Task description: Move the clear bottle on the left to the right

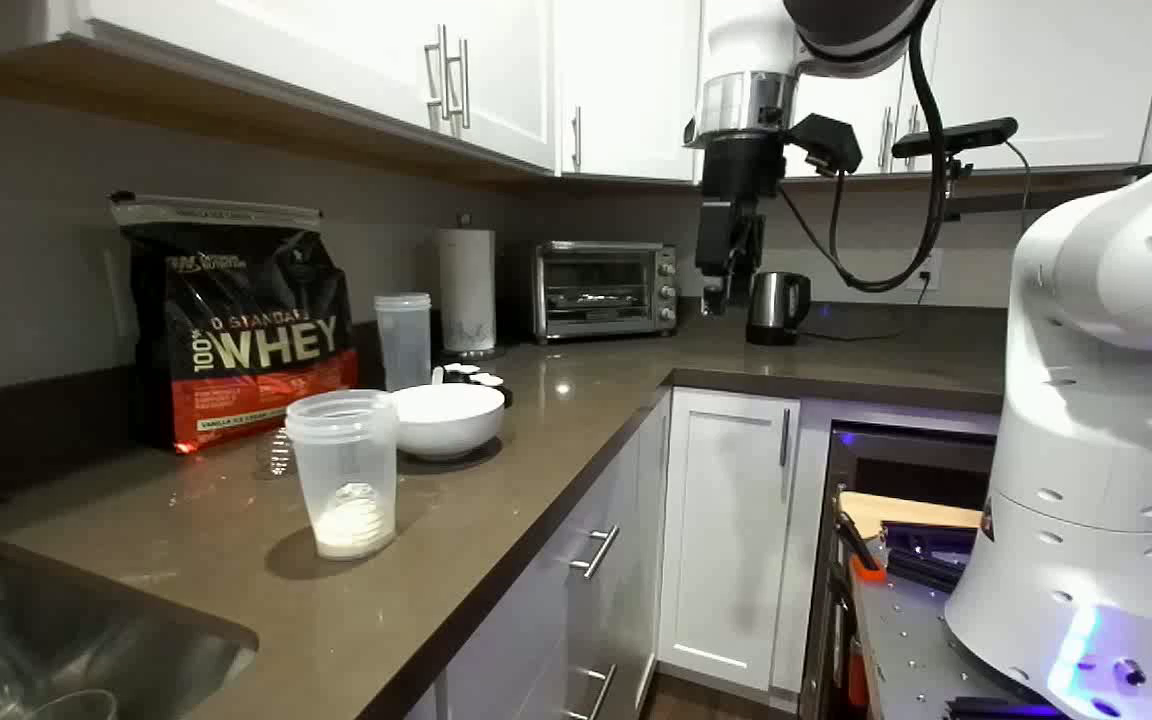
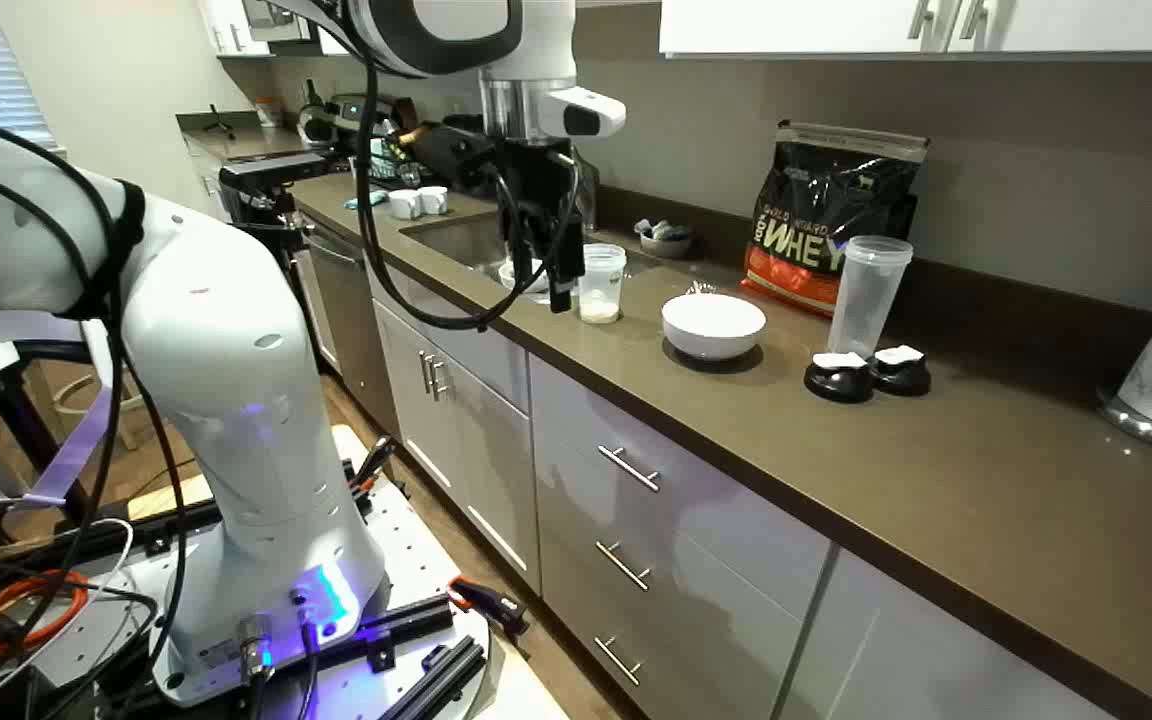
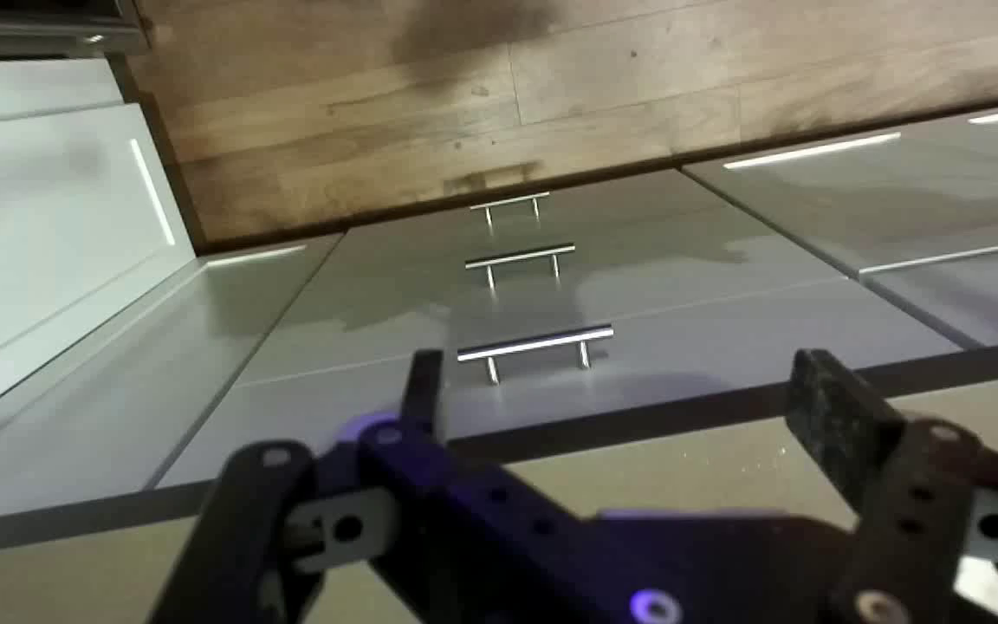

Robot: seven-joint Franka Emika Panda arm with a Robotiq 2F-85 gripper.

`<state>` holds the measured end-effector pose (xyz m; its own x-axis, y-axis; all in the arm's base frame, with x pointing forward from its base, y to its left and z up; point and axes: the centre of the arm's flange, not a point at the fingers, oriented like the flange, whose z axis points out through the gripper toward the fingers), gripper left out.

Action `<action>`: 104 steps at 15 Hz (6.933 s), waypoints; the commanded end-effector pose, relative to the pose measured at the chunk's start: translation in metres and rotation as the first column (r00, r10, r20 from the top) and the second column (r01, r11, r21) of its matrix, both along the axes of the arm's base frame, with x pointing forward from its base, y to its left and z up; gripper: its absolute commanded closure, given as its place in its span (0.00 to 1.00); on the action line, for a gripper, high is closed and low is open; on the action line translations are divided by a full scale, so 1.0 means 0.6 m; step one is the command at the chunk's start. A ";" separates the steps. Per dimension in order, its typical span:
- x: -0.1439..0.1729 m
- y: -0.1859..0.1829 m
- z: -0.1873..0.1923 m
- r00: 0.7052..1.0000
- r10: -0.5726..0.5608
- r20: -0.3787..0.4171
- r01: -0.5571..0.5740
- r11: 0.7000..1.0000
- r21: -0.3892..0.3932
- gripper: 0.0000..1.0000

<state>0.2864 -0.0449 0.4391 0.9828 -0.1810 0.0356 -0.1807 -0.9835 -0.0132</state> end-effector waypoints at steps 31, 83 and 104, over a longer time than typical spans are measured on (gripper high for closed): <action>0.317 0.293 0.069 0.833 0.510 0.215 -0.498 0.860 -0.110 0.00; 0.456 0.439 -0.133 0.632 0.775 0.012 -0.772 0.631 -0.071 0.98; 0.429 0.132 0.113 0.846 0.528 0.081 -0.501 0.837 -0.219 0.98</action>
